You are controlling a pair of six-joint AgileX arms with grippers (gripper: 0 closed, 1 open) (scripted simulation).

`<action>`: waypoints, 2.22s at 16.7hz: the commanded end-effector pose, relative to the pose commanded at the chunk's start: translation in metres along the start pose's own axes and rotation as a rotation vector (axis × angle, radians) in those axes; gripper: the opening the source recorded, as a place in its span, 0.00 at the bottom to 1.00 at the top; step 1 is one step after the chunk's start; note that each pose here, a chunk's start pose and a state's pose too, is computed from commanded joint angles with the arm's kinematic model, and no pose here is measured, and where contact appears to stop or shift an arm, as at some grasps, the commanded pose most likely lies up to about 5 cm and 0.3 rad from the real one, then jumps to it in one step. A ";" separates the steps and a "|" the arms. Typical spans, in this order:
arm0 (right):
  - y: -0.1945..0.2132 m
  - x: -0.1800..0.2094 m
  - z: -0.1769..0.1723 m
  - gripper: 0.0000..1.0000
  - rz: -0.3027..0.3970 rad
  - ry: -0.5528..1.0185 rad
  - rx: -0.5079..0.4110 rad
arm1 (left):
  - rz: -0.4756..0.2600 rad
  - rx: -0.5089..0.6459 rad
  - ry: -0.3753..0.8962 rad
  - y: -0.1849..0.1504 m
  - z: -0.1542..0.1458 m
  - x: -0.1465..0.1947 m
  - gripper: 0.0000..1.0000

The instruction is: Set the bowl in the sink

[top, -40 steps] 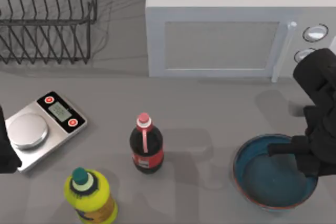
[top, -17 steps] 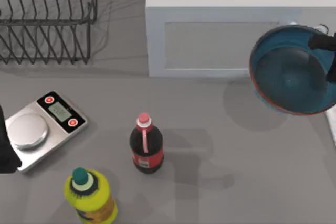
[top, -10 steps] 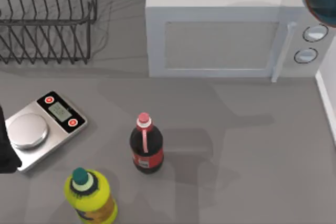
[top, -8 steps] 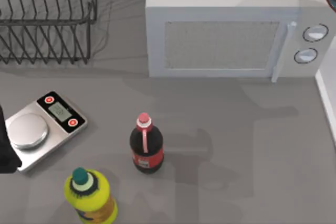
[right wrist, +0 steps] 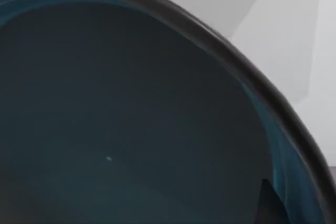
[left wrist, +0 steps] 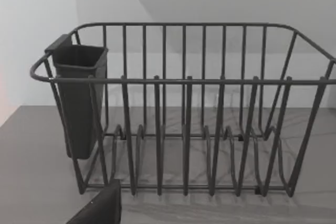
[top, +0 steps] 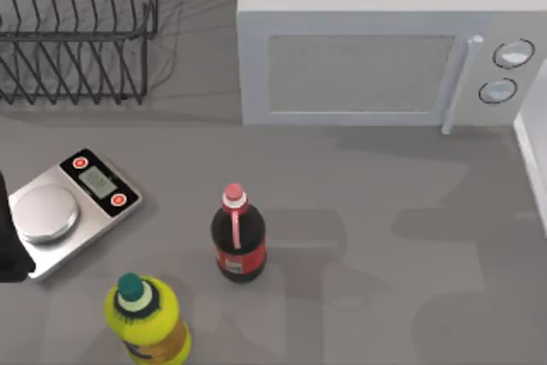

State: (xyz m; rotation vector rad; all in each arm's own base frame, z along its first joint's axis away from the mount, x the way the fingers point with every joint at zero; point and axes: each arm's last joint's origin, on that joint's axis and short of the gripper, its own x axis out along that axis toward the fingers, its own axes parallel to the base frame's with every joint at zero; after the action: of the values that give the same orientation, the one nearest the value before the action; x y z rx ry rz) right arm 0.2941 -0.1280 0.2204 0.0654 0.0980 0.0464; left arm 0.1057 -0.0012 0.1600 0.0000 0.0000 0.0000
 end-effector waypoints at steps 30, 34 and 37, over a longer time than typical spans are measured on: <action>-0.018 -0.012 -0.162 0.00 -0.056 -0.098 -0.065 | 0.000 0.000 0.000 0.000 0.000 0.000 1.00; -0.018 -0.012 -0.162 0.08 -0.056 -0.098 -0.065 | 0.000 0.000 0.000 0.000 0.000 0.000 1.00; -0.018 -0.012 -0.162 0.30 -0.056 -0.098 -0.065 | 0.000 0.000 0.000 0.000 0.000 0.000 1.00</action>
State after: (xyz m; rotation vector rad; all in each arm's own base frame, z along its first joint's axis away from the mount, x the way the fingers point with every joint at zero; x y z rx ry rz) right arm 0.2671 -0.1364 0.0590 0.0000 0.0000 -0.0100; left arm 0.1057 -0.0012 0.1600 0.0000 0.0000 0.0000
